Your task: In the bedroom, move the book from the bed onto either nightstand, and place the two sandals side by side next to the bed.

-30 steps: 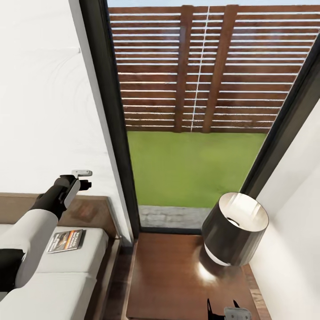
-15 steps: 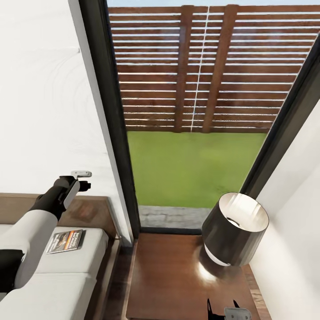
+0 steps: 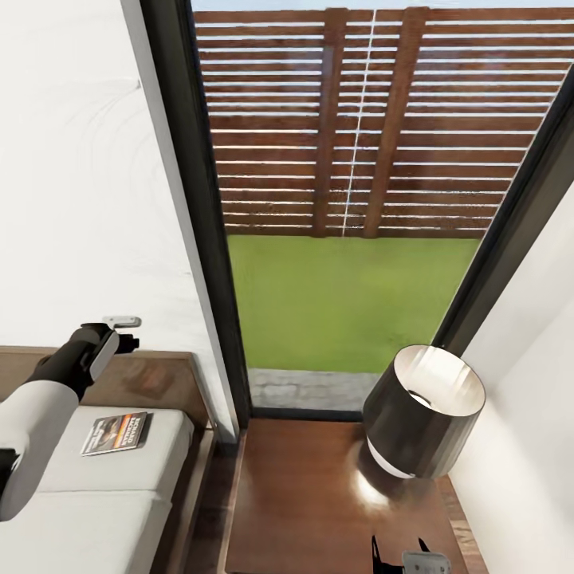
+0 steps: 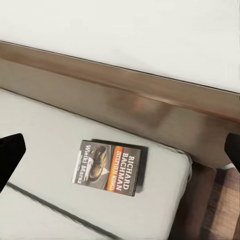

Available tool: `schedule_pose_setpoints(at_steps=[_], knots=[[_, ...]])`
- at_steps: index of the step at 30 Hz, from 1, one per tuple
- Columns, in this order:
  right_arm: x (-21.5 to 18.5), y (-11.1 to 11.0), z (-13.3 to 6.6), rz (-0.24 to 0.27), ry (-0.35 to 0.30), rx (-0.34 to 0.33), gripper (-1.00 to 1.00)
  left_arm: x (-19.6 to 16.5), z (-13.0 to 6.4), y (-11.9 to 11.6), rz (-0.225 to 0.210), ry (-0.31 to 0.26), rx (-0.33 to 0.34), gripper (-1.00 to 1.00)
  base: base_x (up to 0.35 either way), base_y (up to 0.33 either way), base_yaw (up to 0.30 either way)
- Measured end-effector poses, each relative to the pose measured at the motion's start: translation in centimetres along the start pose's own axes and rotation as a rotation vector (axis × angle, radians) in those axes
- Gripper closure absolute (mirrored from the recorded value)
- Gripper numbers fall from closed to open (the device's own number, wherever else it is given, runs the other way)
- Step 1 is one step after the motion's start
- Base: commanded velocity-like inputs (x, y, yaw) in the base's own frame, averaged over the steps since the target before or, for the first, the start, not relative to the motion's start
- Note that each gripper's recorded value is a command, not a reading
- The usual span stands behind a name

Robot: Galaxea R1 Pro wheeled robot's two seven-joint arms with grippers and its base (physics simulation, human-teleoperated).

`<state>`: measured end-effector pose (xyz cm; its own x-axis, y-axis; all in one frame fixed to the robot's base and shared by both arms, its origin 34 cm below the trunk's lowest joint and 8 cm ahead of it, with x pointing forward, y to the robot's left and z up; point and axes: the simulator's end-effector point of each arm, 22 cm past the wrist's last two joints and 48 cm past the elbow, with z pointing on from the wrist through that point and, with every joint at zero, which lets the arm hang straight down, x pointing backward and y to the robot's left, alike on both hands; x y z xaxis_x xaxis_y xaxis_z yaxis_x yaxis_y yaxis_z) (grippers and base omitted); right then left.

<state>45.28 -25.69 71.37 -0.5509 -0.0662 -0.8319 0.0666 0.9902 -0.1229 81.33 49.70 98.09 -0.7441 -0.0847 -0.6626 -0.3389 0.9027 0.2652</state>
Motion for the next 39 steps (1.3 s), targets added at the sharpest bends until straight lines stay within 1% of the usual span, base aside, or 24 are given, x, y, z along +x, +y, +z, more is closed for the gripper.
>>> schedule_pose_setpoints(at_steps=[3, 8, 19, 26, 28, 30, 34, 35, 39], knots=[[0.1, 0.0, 0.2, 0.000, 0.000, 0.000, -1.00, 0.7, 0.6, 0.0, 0.000, 0.009, 0.012, -1.00, 0.000, 0.000, 0.000], [0.4, 0.1, 0.6, 0.000, 0.001, 0.000, -1.00, 1.7, 2.0, -0.3, -0.010, -0.002, 0.033, -1.00, 0.000, 0.000, 0.000], [1.6, 0.3, 1.3, -0.002, 0.015, -0.001, -1.00, 3.3, 4.4, 1.7, -0.016, -0.003, 0.006, -1.00, 0.000, 0.000, 0.000], [2.3, 0.4, 1.9, -0.003, 0.026, 0.003, -1.00, 4.3, 5.6, 2.0, -0.017, 0.007, -0.003, -1.00, 0.000, 0.000, 0.000], [2.9, 0.3, 2.1, -0.008, 0.048, 0.015, -1.00, 5.0, 6.1, 2.3, -0.018, 0.022, -0.009, -1.00, 0.000, 0.000, 0.000], [3.9, 0.1, 2.2, -0.020, 0.089, 0.030, -1.00, 5.8, 6.6, 3.1, -0.019, 0.037, -0.022, -1.00, 0.000, 0.000, 0.000], [5.4, -0.1, 2.4, -0.044, 0.151, 0.047, -1.00, 6.6, 7.4, 4.1, -0.023, 0.051, -0.038, -1.00, 0.000, 0.000, 0.000], [5.7, -0.1, 2.6, -0.064, 0.173, 0.047, -1.00, 6.8, 7.6, 4.3, -0.028, 0.048, -0.037, -1.00, 0.000, 0.000, 0.000], [5.7, 0.2, 3.5, -0.117, 0.209, 0.040, -1.00, 7.1, 8.4, 3.9, -0.034, 0.039, -0.017, -1.00, 0.000, 0.000, 0.000]])
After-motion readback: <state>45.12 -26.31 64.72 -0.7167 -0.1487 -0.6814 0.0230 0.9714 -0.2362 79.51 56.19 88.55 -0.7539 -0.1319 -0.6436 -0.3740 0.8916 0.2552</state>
